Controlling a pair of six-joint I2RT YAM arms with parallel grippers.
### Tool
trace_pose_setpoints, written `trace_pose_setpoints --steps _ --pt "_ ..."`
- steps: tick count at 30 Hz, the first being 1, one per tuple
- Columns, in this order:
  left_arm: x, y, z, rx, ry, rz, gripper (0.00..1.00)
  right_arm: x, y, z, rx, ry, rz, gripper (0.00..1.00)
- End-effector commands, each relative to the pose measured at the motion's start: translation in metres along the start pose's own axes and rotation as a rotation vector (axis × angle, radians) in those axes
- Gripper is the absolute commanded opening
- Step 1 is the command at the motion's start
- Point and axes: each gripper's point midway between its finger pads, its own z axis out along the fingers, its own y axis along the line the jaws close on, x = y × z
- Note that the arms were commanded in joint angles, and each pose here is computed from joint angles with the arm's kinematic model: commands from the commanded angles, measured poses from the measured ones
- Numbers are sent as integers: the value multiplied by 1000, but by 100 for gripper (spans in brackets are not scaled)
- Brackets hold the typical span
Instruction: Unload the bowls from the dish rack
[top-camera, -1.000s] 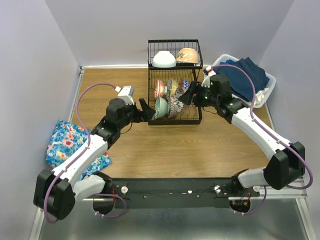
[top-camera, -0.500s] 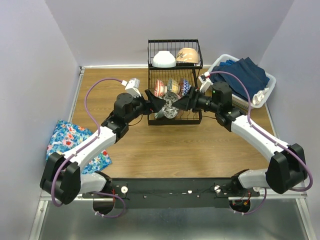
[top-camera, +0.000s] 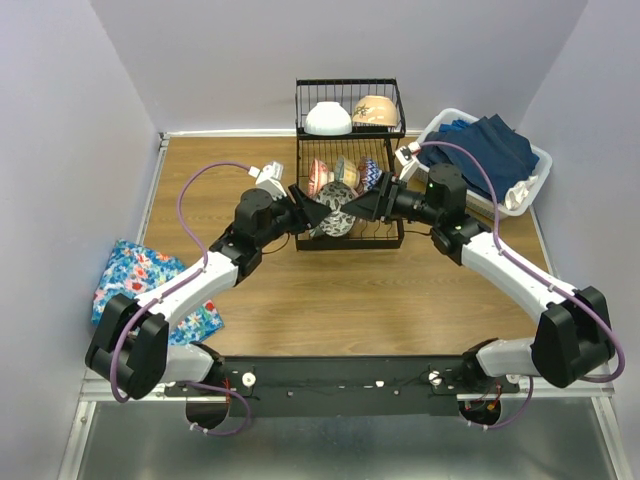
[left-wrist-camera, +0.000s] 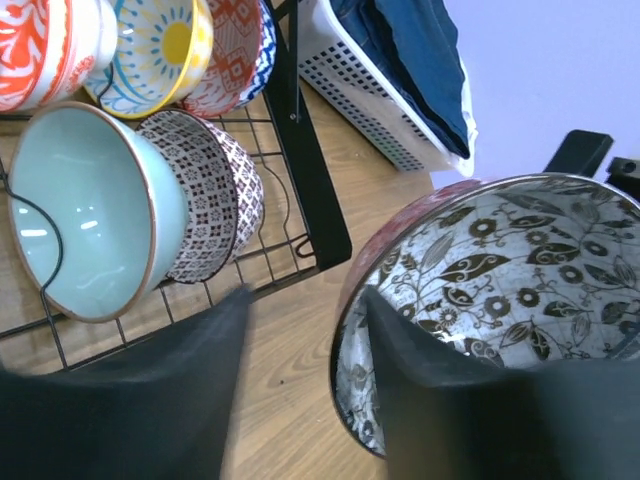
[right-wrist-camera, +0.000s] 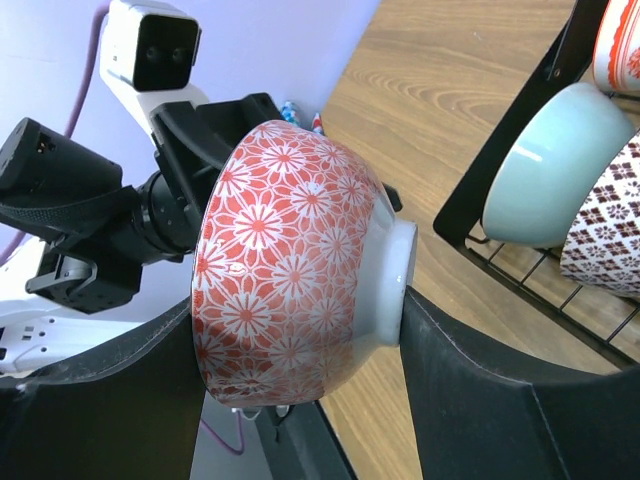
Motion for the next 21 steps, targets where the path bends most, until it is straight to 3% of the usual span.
trace_pose_setpoints --steps 1,5,7,12,13,16,21 --pt "8 -6 -1 37 16 -1 45 -5 23 -5 -84 -23 -38 11" --pt "9 -6 -6 40 15 0 14 -2 18 -5 -69 -26 -33 16" --pt "8 -3 -8 20 5 9 2 0 15 -5 -59 -22 -33 29" --pt "-1 5 -19 -45 -19 93 0 3 4 -6 -7 -21 -35 57" --pt "-1 13 -22 -91 -18 106 0 2 2 -7 2 -23 -42 69" --pt "-11 24 -31 -175 -35 165 0 0 -1 -8 34 -24 -66 86" --pt "-34 43 -49 -284 -72 209 0 -3 -18 -11 147 -13 -94 94"
